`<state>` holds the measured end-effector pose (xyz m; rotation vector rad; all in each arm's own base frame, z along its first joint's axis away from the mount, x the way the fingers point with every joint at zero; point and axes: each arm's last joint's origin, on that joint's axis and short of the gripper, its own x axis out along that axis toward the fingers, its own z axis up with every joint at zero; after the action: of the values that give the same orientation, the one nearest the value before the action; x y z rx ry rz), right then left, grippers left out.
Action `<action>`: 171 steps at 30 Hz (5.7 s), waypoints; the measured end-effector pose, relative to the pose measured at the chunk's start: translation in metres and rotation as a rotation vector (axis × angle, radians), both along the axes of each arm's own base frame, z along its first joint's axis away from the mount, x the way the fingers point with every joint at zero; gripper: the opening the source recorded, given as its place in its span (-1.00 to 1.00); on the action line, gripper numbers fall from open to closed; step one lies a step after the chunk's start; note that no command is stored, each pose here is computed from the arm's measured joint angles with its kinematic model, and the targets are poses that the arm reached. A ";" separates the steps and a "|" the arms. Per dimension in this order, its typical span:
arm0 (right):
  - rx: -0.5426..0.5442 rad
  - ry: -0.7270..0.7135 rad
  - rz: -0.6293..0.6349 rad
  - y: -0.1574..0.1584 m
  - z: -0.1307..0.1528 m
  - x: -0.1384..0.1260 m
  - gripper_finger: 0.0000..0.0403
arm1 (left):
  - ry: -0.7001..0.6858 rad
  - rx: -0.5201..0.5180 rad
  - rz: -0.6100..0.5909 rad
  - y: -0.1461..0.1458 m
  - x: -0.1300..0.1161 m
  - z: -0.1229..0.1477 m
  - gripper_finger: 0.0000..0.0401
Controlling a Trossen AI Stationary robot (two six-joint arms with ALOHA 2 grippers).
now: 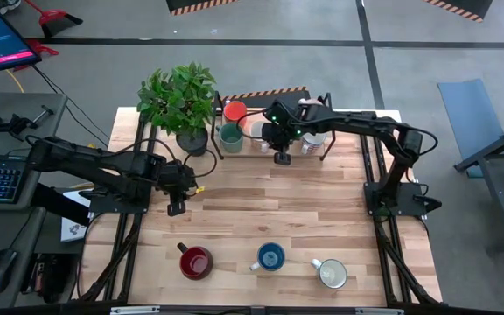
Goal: Place coffee mugs
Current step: Put the patterned orange mug on the shelf
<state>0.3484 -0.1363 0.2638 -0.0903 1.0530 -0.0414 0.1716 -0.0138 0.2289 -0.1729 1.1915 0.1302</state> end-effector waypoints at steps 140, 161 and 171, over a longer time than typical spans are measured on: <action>-0.232 0.060 -0.340 -0.059 -0.021 -0.006 -0.88 | -0.053 -0.012 0.017 0.000 0.005 0.002 -0.37; -0.119 -0.031 -0.255 -0.057 -0.020 0.000 -0.88 | -0.053 -0.012 0.017 0.000 0.005 0.002 -0.37; -0.063 -0.107 -0.211 -0.056 -0.017 0.004 -0.88 | -0.053 -0.012 0.018 0.000 0.005 0.002 -0.37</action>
<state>0.3527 -0.1927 0.2469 -0.0333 0.9514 -0.2676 0.1763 -0.0141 0.2311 -0.1962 1.1386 0.1333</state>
